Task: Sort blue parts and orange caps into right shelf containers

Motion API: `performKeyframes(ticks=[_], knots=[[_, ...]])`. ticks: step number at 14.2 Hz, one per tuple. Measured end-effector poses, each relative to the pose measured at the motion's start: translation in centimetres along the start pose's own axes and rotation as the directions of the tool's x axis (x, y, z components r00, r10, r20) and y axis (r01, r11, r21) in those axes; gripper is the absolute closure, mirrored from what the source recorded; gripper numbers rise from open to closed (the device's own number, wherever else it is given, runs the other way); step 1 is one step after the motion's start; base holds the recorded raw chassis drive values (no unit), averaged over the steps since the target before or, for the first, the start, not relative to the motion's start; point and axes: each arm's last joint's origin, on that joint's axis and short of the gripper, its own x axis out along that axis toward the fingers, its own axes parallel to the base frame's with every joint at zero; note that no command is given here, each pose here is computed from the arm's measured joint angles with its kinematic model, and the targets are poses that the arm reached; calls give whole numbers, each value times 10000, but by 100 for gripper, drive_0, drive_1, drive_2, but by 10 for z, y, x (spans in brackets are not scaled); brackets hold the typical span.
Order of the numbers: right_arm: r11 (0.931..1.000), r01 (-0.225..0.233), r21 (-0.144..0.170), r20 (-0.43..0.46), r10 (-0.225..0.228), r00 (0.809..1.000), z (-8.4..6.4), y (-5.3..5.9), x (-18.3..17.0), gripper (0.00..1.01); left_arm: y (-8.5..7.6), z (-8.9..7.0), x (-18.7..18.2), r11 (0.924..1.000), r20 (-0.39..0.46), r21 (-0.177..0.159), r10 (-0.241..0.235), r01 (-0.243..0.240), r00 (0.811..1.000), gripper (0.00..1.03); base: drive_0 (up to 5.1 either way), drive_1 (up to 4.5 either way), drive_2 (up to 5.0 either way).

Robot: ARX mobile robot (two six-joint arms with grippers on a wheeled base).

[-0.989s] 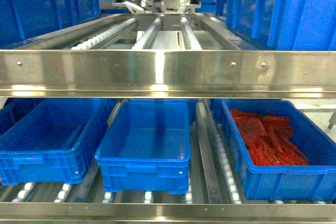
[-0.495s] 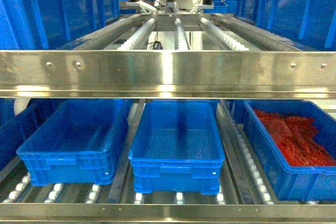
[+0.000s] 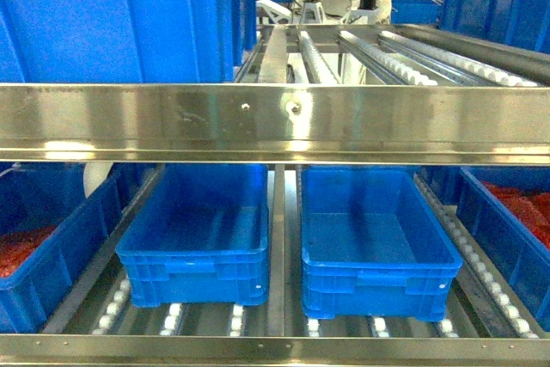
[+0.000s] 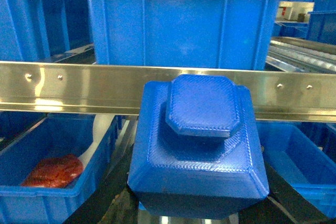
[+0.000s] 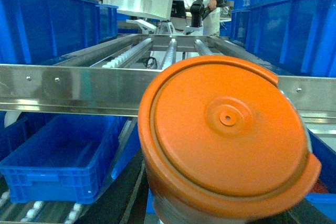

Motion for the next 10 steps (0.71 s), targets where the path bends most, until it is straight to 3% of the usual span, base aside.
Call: performKeyframes(ticks=[10], knots=[[10000, -27, 0, -30, 27, 10000, 0, 0, 0, 58, 0, 0, 0, 10000, -23, 0, -15, 15, 10000, 60, 0, 0, 0]])
